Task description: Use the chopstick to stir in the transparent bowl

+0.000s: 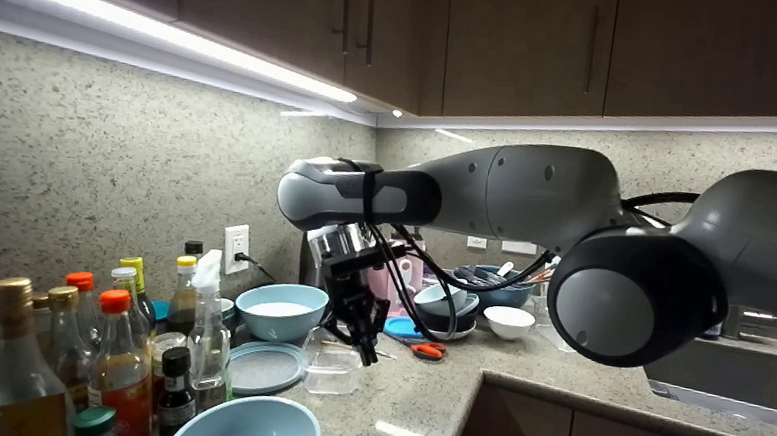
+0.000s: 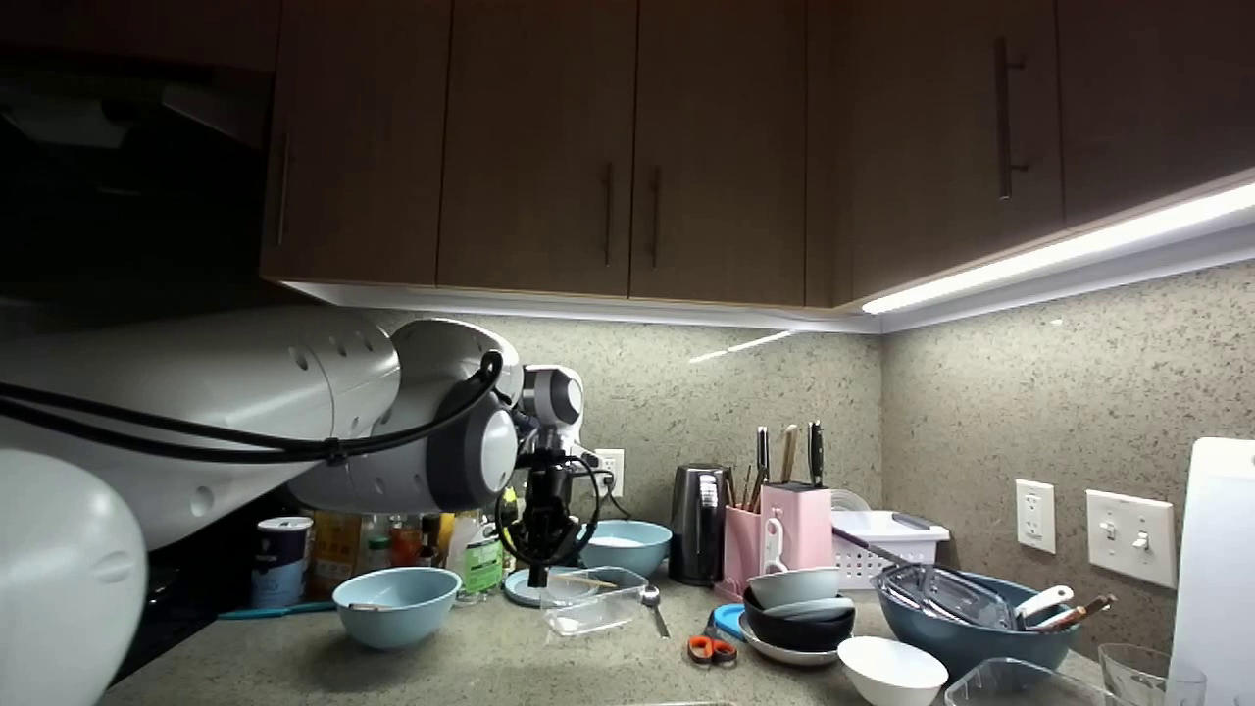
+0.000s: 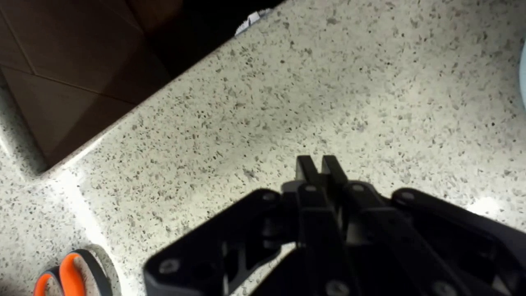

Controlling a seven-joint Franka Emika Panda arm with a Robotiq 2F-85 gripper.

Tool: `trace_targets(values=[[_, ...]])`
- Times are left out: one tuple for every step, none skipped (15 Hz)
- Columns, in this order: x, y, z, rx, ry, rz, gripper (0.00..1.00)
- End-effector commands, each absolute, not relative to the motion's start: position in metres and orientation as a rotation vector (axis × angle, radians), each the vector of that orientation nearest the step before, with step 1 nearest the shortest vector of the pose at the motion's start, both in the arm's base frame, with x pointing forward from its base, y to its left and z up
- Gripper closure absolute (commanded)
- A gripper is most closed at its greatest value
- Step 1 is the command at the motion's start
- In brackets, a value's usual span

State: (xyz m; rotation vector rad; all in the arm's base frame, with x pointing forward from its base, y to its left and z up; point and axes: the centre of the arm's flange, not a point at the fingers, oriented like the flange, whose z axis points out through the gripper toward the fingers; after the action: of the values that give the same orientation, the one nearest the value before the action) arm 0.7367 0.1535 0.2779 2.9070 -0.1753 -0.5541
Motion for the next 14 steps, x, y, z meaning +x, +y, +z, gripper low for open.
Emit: trace_targets(values=[[0.756,0.188,0.255,2.863,-0.264,-0.483,0.98],[0.755,0.194,0.25,2.858,-0.278,-0.48,0.98],[0.754,0.199,0.246,2.853,-0.289,-0.486,0.98],[0.752,0.203,0.243,2.847,-0.301,-0.49,0.98],[0.751,0.205,0.242,2.838,-0.315,-0.498,0.98],[0.75,0.206,0.243,2.835,-0.325,-0.496,0.98],[0.749,0.206,0.244,2.835,-0.331,-0.497,0.67],[0.749,0.206,0.244,2.836,-0.336,-0.495,0.67],[0.749,0.206,0.244,2.836,-0.333,-0.492,0.62],[0.749,0.206,0.244,2.835,-0.332,-0.491,0.55],[0.748,0.206,0.245,2.836,-0.329,-0.488,0.49],[0.747,0.207,0.247,2.835,-0.326,-0.484,0.42],[0.746,0.207,0.25,2.836,-0.322,-0.479,0.36],[0.743,0.208,0.256,2.835,-0.316,-0.467,0.29]])
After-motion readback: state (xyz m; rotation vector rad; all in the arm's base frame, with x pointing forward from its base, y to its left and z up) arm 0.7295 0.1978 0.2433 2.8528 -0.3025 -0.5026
